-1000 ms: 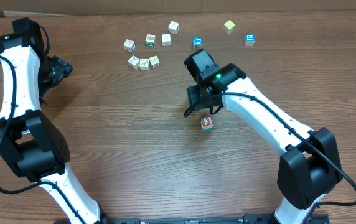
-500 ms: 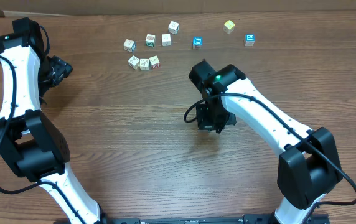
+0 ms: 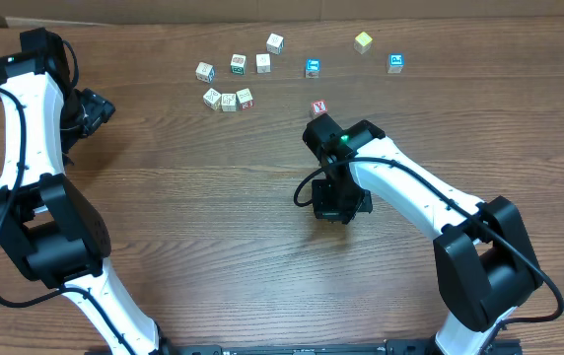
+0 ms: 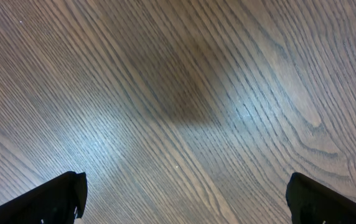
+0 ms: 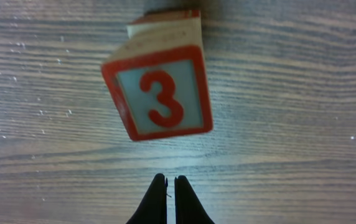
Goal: Form a tower
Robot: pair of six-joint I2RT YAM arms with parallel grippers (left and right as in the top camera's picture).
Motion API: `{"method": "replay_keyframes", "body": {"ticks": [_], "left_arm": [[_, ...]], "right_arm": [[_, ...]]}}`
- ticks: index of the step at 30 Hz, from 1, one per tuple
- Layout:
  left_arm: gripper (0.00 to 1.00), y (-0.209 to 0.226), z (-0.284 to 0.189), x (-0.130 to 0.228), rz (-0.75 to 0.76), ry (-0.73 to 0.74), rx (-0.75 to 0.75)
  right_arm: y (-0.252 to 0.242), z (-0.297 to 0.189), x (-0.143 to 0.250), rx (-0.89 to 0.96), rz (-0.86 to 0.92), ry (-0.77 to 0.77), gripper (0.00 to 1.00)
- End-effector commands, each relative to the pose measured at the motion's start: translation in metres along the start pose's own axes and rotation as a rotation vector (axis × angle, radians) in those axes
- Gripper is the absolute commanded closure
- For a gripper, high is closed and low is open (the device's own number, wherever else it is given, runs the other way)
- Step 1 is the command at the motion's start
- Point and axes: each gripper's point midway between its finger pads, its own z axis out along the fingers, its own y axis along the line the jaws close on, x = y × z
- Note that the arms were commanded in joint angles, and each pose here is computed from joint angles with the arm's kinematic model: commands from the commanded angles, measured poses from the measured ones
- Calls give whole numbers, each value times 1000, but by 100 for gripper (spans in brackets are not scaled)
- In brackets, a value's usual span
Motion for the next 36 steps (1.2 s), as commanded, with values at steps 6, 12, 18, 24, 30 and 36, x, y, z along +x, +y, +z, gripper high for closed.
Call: {"method": "replay_keyframes", "body": {"ticks": [6, 12, 18, 24, 30, 36], "left_arm": [[0, -4, -2, -2, 11, -10, 7], [0, -4, -2, -2, 11, -10, 7], [0, -4, -2, -2, 11, -10, 7], [0, -4, -2, -2, 11, -10, 7], [0, -4, -2, -2, 11, -10, 7], [1, -4, -2, -2, 11, -10, 7]], "right_arm": [[5, 0, -8, -26, 4, -33, 96], [7, -1, -11, -34, 2, -47, 96], [9, -1, -14, -40, 1, -58, 96], [10, -1, -17, -46, -1, -69, 96], [11, -1, -18, -50, -2, -75, 96], [13, -2, -22, -59, -4, -91, 96]]}}
